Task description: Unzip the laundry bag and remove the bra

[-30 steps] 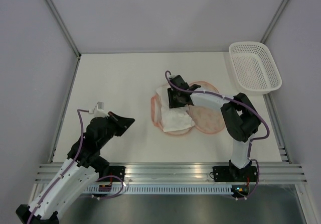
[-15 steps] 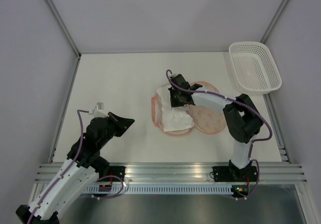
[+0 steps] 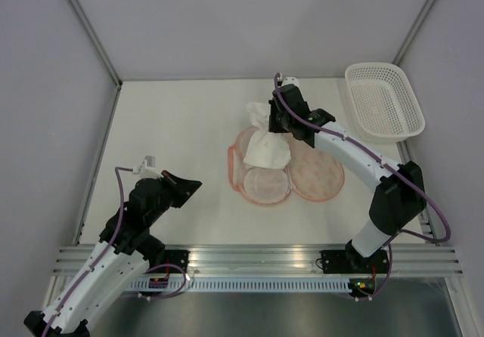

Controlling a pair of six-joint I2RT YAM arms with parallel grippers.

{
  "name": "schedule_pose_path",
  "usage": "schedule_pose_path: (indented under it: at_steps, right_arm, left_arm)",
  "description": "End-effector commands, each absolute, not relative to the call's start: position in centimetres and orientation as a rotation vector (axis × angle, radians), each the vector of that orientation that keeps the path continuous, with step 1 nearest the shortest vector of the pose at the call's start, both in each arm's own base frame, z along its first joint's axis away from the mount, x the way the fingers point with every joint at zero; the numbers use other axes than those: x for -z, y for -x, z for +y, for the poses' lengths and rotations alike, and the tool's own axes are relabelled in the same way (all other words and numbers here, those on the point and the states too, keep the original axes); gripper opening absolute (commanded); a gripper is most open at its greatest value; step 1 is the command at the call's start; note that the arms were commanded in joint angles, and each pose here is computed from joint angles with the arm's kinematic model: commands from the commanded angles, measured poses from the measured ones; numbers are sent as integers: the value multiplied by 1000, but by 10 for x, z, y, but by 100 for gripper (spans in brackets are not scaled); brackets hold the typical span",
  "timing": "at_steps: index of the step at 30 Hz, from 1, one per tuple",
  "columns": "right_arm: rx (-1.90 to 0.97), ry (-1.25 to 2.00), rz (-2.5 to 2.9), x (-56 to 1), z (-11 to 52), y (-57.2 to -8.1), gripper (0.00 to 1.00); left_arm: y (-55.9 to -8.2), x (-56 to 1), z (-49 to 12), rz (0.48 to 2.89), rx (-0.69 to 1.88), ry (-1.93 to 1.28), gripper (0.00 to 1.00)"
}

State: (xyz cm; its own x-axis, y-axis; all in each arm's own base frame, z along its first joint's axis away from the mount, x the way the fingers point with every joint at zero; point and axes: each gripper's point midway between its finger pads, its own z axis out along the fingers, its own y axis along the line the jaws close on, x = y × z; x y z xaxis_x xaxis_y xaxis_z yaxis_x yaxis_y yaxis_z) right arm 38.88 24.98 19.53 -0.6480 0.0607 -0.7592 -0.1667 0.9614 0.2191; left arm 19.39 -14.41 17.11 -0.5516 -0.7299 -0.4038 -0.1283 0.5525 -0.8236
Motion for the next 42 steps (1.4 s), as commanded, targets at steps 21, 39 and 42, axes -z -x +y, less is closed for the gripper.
schedule_pose_path:
  at_steps: [21, 39, 42]
  right_arm:
    - [233, -624, 2037, -271, -49, -525, 0]
    - [142, -959, 1942, -218, -209, -584, 0]
    - [74, -1017, 1988, -184, -219, -584, 1]
  left_arm:
    - [-196, -187, -140, 1982, 967, 662, 2]
    - [-190, -178, -156, 2088, 1036, 721, 2]
    - [-191, -176, -157, 2098, 1035, 736, 2]
